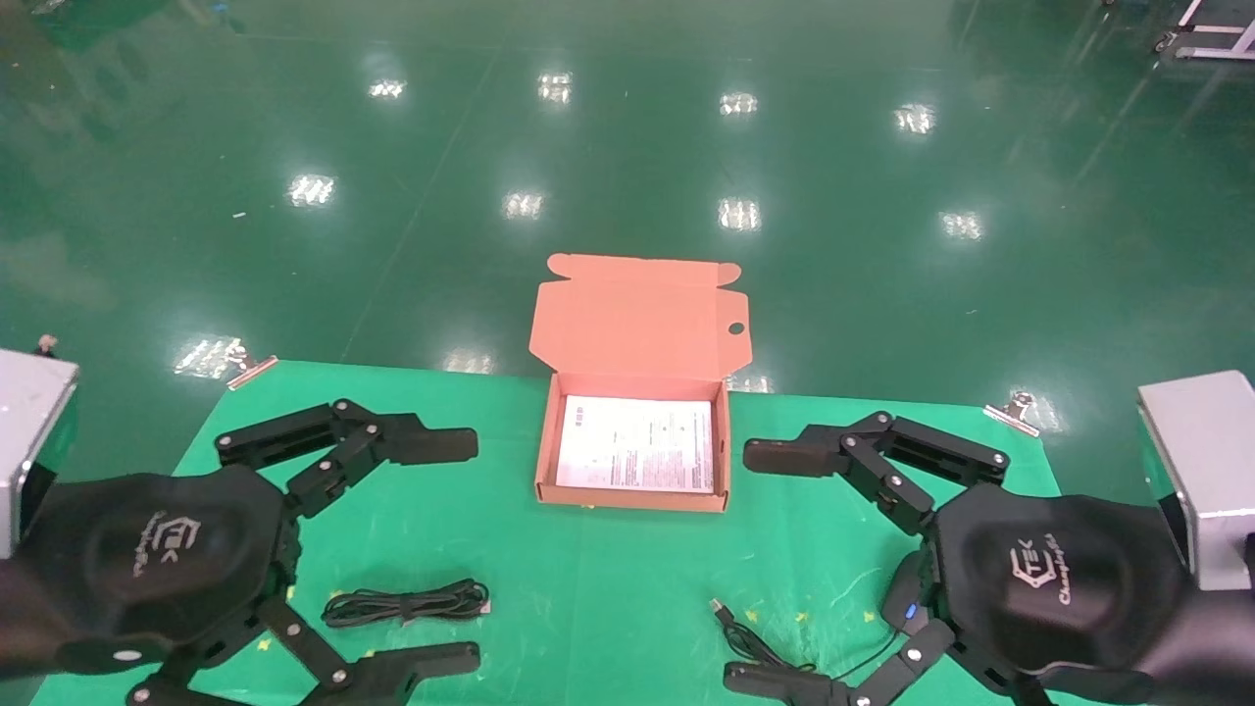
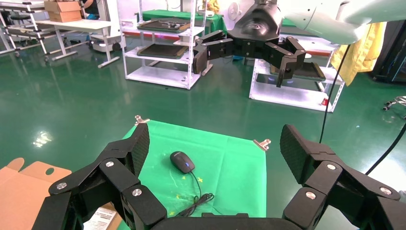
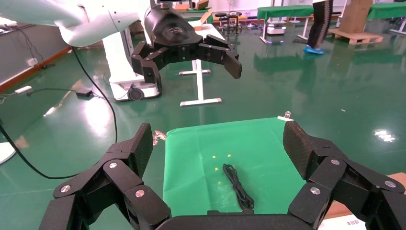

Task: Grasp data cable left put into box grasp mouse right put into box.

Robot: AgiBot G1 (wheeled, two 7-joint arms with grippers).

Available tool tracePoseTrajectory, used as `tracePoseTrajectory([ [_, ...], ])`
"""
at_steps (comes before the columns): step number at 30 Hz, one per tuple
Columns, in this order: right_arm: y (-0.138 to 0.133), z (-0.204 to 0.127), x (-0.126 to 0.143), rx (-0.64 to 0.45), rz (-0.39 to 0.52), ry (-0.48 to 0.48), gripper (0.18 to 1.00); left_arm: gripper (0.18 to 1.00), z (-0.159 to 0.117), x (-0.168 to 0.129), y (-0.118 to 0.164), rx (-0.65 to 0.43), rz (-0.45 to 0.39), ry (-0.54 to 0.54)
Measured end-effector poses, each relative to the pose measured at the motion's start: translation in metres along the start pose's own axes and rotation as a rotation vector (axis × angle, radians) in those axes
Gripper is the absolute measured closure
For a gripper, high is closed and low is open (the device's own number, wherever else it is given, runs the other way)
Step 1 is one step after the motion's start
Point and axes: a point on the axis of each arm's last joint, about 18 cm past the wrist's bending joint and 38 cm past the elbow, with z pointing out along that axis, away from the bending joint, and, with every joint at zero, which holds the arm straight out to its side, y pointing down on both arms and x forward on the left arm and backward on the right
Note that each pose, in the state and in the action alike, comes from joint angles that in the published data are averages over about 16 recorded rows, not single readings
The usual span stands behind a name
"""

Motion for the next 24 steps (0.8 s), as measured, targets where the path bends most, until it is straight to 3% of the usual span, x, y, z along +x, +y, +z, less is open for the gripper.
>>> tracePoseTrajectory([
  [16, 0.0004, -0.0003, -0.0001, -0.009, -0.007, -0.001, 0.178, 0.184, 0.0004, 0.0003, 0.002, -0.011, -0.004, 0.003],
  [24, 0.0054, 0.0014, -0.0015, -0.099, -0.094, -0.024, 0.178, 0.184, 0.0043, 0.0009, 0.0093, -0.089, -0.012, 0.033],
])
